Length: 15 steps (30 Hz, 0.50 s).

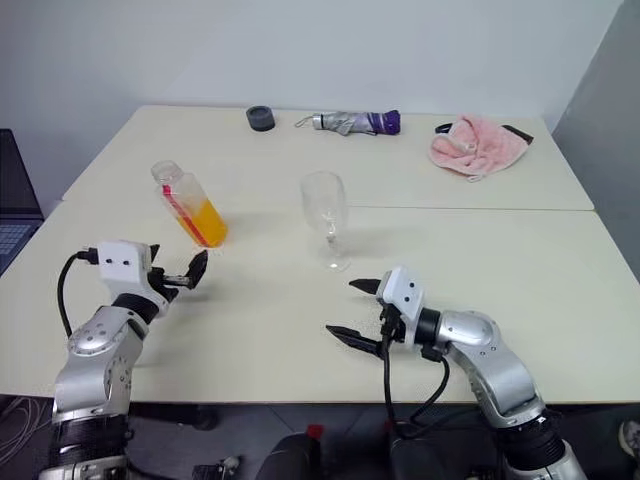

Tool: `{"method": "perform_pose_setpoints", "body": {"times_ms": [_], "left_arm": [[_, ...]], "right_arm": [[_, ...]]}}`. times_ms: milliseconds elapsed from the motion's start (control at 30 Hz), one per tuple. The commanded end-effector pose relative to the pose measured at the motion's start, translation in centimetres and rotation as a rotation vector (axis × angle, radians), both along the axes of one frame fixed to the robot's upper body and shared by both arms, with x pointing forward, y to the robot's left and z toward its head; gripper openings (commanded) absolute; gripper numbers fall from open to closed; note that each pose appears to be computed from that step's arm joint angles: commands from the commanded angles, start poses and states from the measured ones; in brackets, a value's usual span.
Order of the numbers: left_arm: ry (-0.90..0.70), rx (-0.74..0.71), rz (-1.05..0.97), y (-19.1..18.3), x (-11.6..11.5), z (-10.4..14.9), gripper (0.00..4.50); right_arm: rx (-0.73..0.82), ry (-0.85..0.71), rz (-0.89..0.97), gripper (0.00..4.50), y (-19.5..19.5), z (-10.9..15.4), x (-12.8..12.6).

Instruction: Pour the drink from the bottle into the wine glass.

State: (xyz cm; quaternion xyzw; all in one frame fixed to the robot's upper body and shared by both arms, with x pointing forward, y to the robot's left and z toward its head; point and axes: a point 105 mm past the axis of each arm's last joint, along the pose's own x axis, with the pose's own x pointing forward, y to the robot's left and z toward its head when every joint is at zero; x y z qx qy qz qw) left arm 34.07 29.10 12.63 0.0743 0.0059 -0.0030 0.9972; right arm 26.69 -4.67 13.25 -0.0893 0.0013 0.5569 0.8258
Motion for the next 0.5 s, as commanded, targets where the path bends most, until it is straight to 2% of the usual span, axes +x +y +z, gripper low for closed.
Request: {"method": "perform_pose_setpoints", "body": {"times_ms": [33,233,367,500], "left_arm": [[-0.056,0.02,0.011,0.8,0.6,2.0,4.5],[-0.076,0.003,-0.03,1.0,2.1,3.5,4.5],[-0.078,0.018,-0.042,1.0,2.6,3.8,4.5],[-0.09,0.033,-0.073,0.7,4.0,5.1,4.5]], "right_arm": [[0.027,-0.058,0.028,4.47,0.3,2.2,-0.3],[0.064,-0.062,0.048,4.47,0.9,3.5,-0.5],[0.065,-0.06,0.056,4.47,1.0,3.7,-0.6],[0.057,-0.076,0.06,4.47,1.1,3.7,-0.7]]}}
